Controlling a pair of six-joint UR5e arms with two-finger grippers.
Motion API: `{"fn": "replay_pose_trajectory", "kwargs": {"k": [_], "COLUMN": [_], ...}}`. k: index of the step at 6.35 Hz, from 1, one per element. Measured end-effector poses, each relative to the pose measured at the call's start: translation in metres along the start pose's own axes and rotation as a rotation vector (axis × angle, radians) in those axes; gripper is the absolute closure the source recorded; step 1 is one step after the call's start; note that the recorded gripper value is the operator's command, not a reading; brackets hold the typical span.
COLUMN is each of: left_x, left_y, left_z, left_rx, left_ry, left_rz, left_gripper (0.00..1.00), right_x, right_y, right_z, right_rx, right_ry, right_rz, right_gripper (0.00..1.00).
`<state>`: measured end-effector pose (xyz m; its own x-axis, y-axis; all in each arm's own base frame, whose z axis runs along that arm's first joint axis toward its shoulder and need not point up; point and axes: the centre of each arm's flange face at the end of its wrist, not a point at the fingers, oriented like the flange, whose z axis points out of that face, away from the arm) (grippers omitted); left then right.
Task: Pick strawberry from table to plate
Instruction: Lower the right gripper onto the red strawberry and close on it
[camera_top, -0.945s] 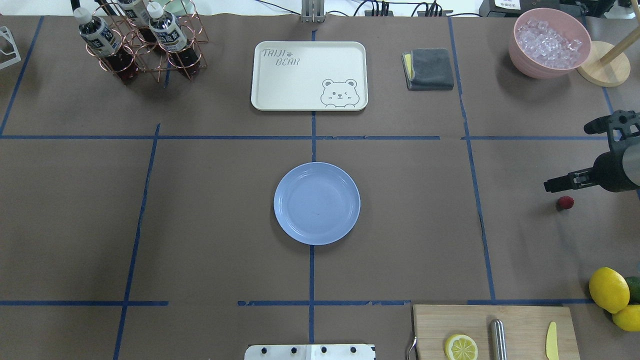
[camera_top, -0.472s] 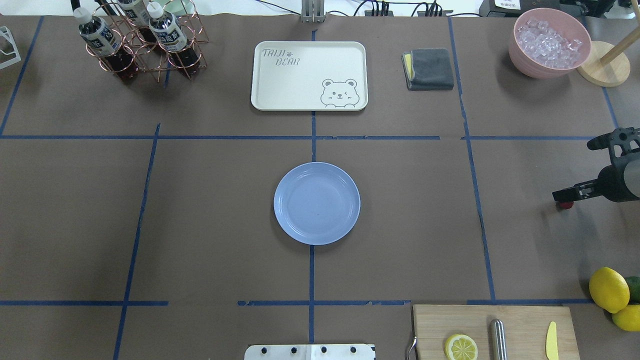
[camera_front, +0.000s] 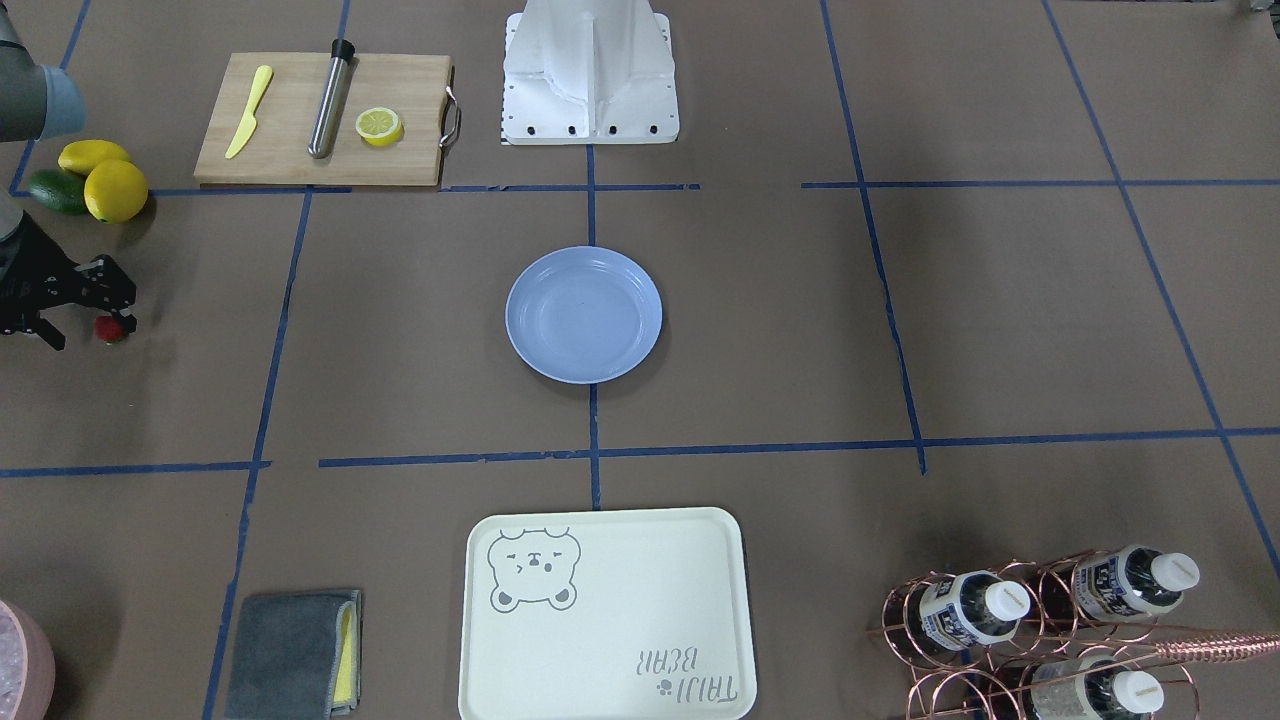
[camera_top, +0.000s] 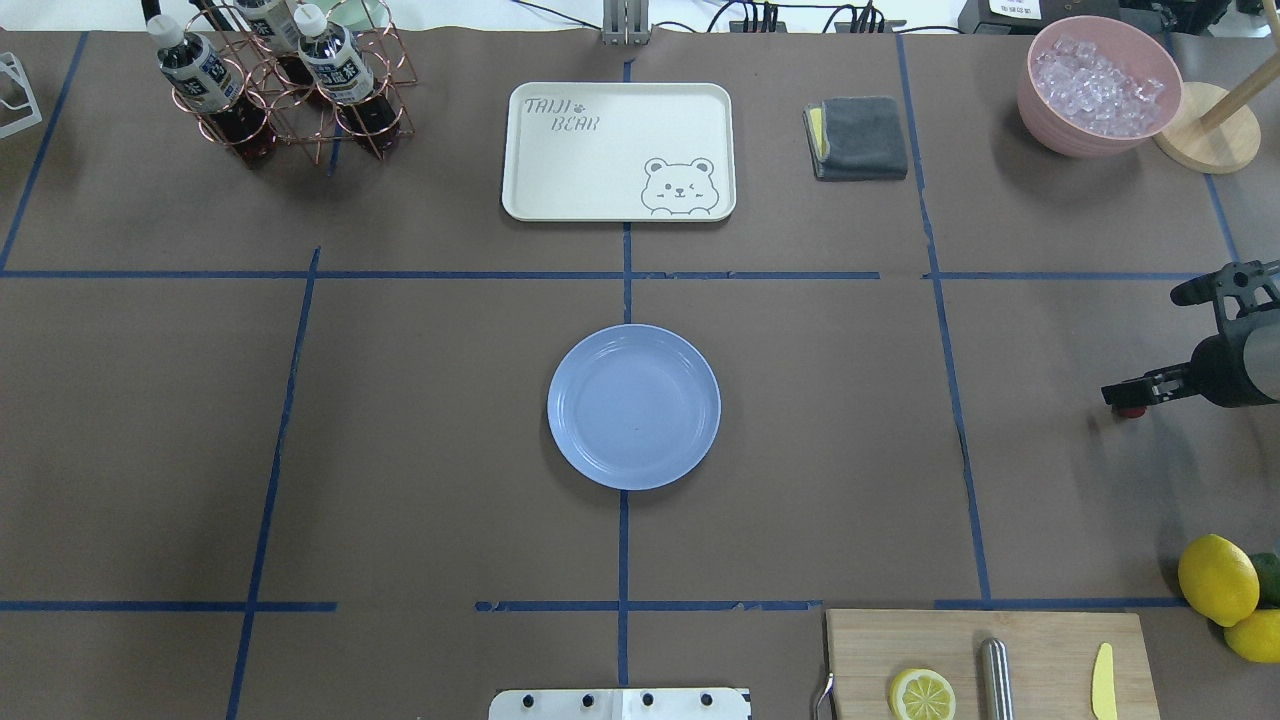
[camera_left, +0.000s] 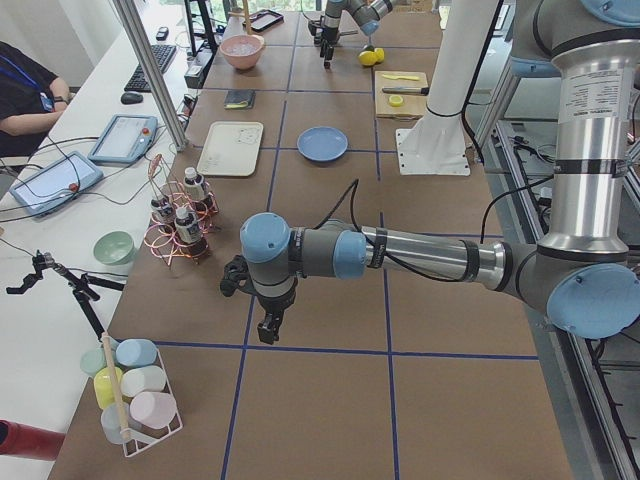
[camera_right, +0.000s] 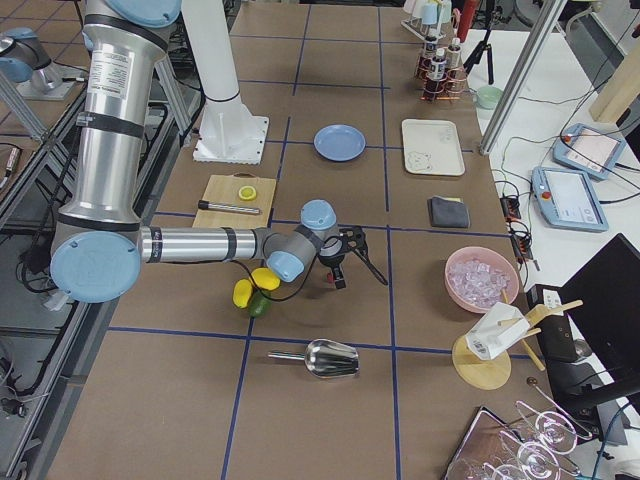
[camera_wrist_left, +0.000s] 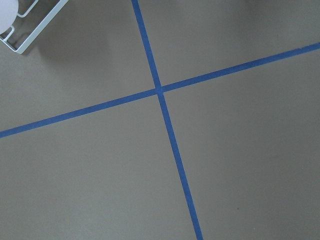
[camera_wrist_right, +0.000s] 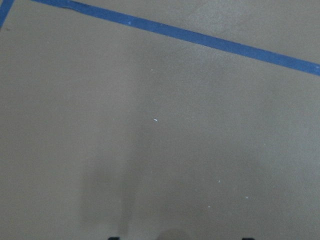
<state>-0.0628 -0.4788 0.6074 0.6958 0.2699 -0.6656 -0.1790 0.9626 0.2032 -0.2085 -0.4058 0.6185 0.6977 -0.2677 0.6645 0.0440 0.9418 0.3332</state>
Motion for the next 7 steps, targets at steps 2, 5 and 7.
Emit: {"fn": "replay_pose_trajectory", "kwargs": {"k": [2,5,7], "left_x": [0.0001,0.0018,0.0033], "left_y": [-0.0004,-0.0028,-0.0069], "left_z": [-0.0002,-0.0025,-0.0043], "left_rx": [0.000,0.005,0.009], "left_ry": [0.000,-0.001,-0.002], "left_rz": [0.000,0.004,0.009], "left_gripper": [0.00,0.00,0.00], "right_x": [-0.0043,-0.0048,-0.0048], "right_y": [0.0022,0.0035,0.0037], "right_z": [0.0032,0.0042,0.0042], "right_rx": [-0.008,-0.011,-0.014], "right_ry": [-0.005,-0.005,-0.007], "right_rz": [-0.009,-0.010,-0.009], "right_gripper": [0.20,0.58,1.00]}}
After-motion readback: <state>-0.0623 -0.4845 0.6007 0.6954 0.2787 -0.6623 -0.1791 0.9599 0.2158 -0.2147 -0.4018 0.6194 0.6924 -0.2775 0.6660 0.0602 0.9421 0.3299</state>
